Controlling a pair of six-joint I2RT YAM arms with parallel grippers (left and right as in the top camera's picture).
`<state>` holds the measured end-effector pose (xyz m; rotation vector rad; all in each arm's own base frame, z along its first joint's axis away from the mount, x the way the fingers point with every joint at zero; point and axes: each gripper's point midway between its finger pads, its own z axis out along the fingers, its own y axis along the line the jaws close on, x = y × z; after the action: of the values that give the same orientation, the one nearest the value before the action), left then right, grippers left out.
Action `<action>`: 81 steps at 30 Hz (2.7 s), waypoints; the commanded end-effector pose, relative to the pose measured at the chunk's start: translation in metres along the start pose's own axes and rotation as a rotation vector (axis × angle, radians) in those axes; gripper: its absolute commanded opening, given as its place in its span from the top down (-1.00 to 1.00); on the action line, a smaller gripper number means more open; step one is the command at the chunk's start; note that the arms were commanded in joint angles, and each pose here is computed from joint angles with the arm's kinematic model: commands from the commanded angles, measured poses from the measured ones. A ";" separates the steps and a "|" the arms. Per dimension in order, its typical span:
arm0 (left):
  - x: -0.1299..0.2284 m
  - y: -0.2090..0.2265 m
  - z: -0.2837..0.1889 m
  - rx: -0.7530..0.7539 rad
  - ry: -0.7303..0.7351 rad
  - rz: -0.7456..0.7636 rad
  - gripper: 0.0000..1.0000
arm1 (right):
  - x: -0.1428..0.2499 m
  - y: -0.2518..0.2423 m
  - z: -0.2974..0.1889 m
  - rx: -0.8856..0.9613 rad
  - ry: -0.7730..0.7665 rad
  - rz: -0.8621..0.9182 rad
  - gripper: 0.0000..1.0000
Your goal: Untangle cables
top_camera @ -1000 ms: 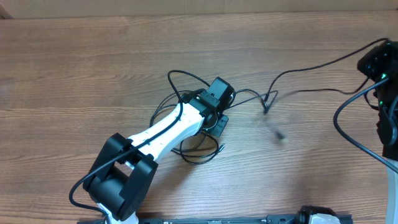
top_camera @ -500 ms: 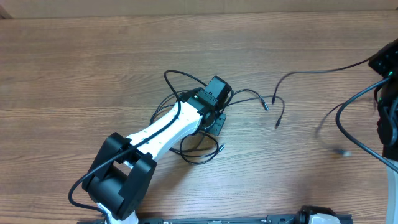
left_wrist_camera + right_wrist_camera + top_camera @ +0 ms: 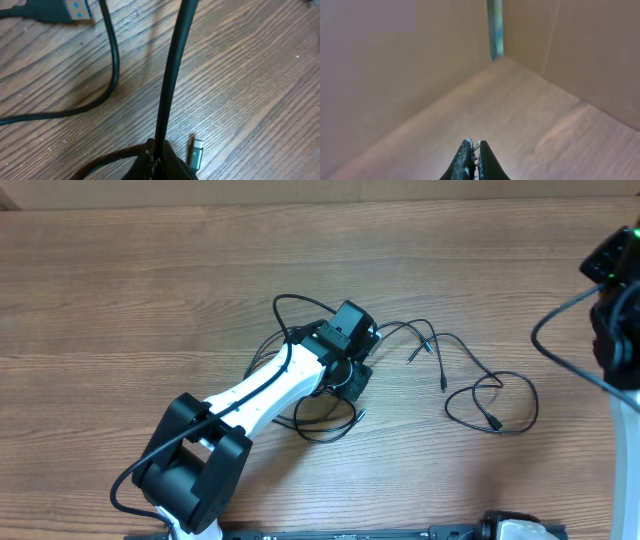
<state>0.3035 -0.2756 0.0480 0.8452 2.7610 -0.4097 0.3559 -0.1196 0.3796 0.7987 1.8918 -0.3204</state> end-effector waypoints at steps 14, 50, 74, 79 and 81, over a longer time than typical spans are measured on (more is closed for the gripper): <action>-0.004 -0.005 0.002 0.034 -0.016 0.032 0.92 | 0.104 -0.010 -0.021 -0.035 0.479 -0.067 -1.00; -0.007 -0.014 0.002 0.084 -0.025 0.037 0.92 | 0.238 0.003 0.002 0.145 1.098 0.070 -1.00; -0.008 -0.014 0.001 0.087 -0.029 0.038 0.91 | 0.342 -0.008 0.009 0.200 1.345 0.103 -0.90; -0.008 -0.014 0.001 0.087 -0.032 0.038 0.92 | 0.347 -0.007 0.015 0.188 1.331 0.107 -0.18; -0.008 -0.014 0.001 0.087 -0.032 0.038 0.91 | 0.346 -0.005 0.018 0.175 1.317 0.111 0.22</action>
<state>0.3039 -0.2902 0.0538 0.8629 2.7203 -0.5182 0.2704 -0.0001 0.0669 1.4097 3.0344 0.1912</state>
